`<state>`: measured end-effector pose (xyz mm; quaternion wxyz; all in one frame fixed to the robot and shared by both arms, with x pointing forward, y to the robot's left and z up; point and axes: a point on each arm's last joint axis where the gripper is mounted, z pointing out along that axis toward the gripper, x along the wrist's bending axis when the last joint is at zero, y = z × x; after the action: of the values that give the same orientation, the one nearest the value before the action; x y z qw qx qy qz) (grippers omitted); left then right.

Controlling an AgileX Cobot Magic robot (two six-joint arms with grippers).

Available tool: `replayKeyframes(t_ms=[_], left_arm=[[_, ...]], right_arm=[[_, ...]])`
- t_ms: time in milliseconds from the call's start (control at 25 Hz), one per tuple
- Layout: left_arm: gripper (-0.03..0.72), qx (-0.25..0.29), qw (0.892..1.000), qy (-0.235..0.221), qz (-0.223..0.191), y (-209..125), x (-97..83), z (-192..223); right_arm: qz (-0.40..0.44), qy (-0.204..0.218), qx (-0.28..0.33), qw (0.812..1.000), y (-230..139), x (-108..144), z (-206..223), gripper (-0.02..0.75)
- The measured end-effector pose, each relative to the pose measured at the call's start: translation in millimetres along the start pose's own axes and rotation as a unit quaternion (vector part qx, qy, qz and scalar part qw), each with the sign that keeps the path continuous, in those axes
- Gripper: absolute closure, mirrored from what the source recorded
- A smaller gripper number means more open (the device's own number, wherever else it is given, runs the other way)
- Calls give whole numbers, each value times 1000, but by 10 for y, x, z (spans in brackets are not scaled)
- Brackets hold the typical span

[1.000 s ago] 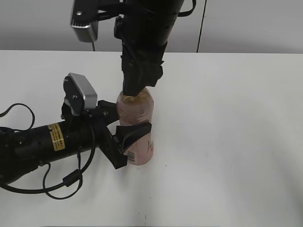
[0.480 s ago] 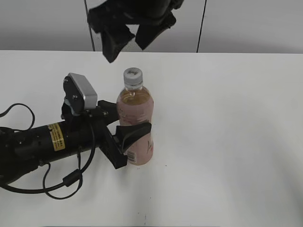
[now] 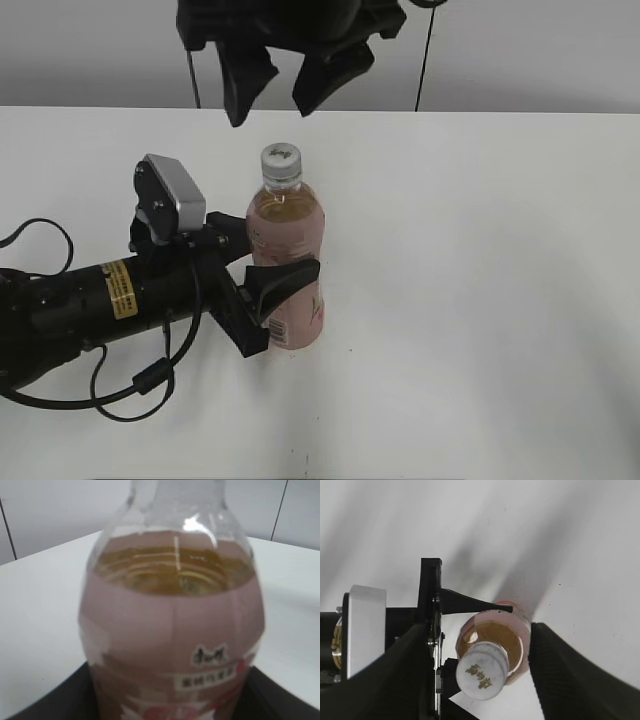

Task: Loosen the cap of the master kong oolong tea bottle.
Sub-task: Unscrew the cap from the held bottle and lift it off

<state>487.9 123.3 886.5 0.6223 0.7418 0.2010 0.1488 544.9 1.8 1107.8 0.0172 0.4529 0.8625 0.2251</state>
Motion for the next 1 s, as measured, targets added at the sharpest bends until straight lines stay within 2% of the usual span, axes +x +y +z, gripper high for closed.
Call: replayKeyframes(t_ms=[240,480,600,680,720,760,880,1000], left_arm=[[297,0,1000,0,0,2,2,2],[297,0,1000,0,0,2,1,2],[297,0,1000,0,0,2,1,2],[297,0,1000,0,0,2,1,2],[297,0,1000,0,0,2,1,2],[297,0,1000,0,0,2,1,2],[297,0,1000,0,0,2,1,2],[297,0,1000,0,0,2,1,2]], right_arm=[[10,0,47,999,-149,-37,220,257],[14,5,52,999,-168,-31,242,260],[14,5,52,999,-168,-31,242,314],[12,5,52,999,-168,-31,242,407],[3,6,52,999,-168,-31,242,453],[-11,6,52,999,-167,-31,238,463],[-83,11,51,995,-168,-28,238,463],[-198,18,49,979,-168,-26,234,463]])
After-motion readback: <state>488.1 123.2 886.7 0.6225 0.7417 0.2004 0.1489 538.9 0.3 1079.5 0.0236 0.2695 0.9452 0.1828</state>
